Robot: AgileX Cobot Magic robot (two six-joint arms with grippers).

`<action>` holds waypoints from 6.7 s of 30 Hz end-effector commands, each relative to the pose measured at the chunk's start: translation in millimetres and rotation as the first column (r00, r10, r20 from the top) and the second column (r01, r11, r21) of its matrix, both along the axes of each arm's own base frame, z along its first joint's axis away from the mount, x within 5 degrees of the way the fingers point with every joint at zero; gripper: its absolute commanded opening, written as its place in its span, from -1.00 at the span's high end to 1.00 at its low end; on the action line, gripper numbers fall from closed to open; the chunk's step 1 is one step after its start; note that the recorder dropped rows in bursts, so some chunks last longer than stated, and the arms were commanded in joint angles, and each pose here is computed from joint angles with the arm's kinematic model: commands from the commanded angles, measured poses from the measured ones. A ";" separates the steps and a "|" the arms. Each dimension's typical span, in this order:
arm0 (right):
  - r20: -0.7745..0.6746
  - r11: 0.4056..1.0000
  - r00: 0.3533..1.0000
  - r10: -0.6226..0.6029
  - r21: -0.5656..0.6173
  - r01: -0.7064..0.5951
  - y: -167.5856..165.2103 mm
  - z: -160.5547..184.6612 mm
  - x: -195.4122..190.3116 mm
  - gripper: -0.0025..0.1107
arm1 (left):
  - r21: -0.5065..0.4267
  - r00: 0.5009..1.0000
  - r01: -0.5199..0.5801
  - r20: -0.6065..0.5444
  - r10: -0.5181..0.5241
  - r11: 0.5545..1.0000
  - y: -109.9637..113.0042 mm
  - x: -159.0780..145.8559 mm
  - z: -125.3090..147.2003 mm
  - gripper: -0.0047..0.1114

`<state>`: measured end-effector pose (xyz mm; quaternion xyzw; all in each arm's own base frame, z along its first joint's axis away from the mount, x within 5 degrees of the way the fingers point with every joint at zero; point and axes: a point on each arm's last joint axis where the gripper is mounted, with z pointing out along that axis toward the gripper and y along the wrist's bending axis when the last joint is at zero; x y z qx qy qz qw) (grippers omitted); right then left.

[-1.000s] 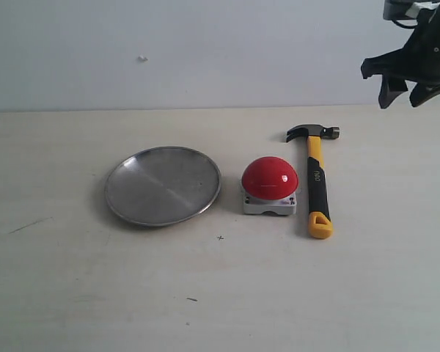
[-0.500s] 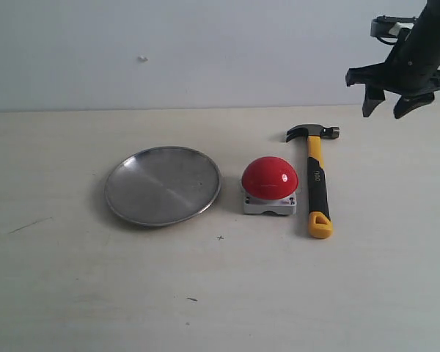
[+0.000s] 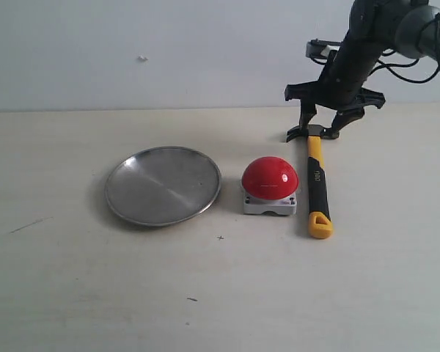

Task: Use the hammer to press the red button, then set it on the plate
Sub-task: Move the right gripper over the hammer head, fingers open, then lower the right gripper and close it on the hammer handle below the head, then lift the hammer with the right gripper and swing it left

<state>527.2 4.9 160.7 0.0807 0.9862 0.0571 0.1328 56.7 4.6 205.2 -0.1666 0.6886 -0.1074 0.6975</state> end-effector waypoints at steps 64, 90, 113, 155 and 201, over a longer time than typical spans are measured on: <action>0.016 0.996 0.998 -0.063 -0.069 0.064 7.7 -42.7 17.8 -0.14 | 0.006 1.000 0.001 0.003 -0.001 1.000 -0.1 -0.4 0.1 0.92; 0.040 0.996 0.997 -0.060 -0.068 0.063 7.8 -58.2 22.2 -0.07 | 0.006 1.000 0.001 0.003 -0.001 1.000 -0.1 -0.4 0.1 0.92; -0.034 0.994 0.998 0.045 -0.100 -0.049 7.7 -60.1 15.6 0.23 | 0.008 1.000 0.001 0.004 -0.001 1.000 -0.1 -0.4 0.2 0.92; -0.052 0.985 0.996 0.071 -0.152 -0.078 3.5 -60.3 14.4 0.19 | 0.008 1.000 0.001 0.004 -0.001 1.000 -0.1 -0.4 0.2 0.92; 0.001 0.984 0.986 0.164 -0.075 -0.163 2.9 -11.5 9.9 0.96 | 0.011 1.000 0.001 0.003 -0.001 1.000 -0.1 -0.4 0.2 0.92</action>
